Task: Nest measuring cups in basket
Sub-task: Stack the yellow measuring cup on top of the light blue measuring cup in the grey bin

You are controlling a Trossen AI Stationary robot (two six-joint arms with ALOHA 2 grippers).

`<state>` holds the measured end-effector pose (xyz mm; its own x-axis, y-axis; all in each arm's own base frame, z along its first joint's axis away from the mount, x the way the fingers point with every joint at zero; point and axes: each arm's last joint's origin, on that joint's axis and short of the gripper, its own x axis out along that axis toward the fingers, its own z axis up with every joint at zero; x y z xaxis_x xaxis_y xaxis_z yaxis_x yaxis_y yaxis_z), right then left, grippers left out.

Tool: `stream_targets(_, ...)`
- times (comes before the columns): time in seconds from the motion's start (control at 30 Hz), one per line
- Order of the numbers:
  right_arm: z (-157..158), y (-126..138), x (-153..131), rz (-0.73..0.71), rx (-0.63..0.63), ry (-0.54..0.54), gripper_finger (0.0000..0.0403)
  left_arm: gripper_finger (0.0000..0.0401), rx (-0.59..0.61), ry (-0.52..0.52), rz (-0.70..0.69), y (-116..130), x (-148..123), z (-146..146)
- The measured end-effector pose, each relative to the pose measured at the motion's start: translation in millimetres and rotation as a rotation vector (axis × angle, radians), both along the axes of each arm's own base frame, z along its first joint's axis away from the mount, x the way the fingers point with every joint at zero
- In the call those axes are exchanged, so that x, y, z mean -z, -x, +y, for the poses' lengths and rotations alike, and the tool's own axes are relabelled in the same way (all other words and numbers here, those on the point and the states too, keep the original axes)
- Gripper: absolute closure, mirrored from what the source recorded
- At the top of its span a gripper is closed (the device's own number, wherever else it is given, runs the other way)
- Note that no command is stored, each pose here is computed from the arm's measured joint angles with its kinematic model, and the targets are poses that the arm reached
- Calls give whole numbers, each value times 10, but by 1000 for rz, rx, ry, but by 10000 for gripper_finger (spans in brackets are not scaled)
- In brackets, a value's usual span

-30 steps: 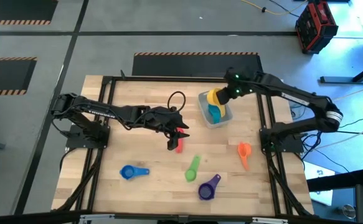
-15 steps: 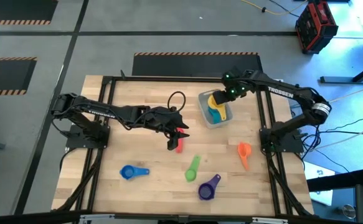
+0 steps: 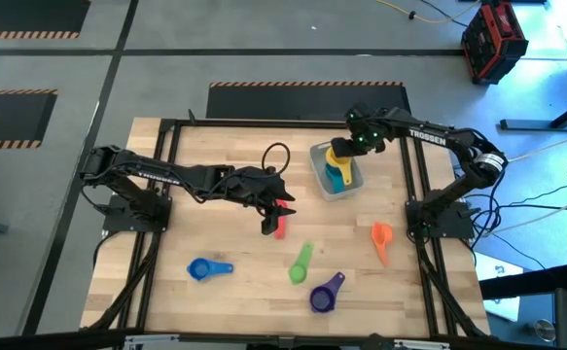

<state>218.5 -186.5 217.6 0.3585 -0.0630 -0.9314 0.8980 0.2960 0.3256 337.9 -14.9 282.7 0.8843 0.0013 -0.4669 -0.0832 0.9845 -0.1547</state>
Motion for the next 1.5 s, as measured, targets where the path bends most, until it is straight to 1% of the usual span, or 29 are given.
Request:
stream_targets(0.27, 13, 3, 2, -14, 43, -51, 394, 234, 0, 0, 0, 0, 0, 0)
stream_targets(0.53, 41, 30, 33, 24, 48, -96, 394, 234, 0, 0, 0, 0, 0, 0)
stream_targets(0.8, -11, -34, 231, 67, 54, -152, 394, 234, 0, 0, 0, 0, 0, 0)
stream_targets(1.07, -57, -40, 304, 77, 64, -164, 388, 234, 0, 0, 1, 0, 1, 0)
stream_targets(1.5, -64, -50, 303, 68, 17, -141, 379, 234, 0, 0, 8, 3, 7, -1)
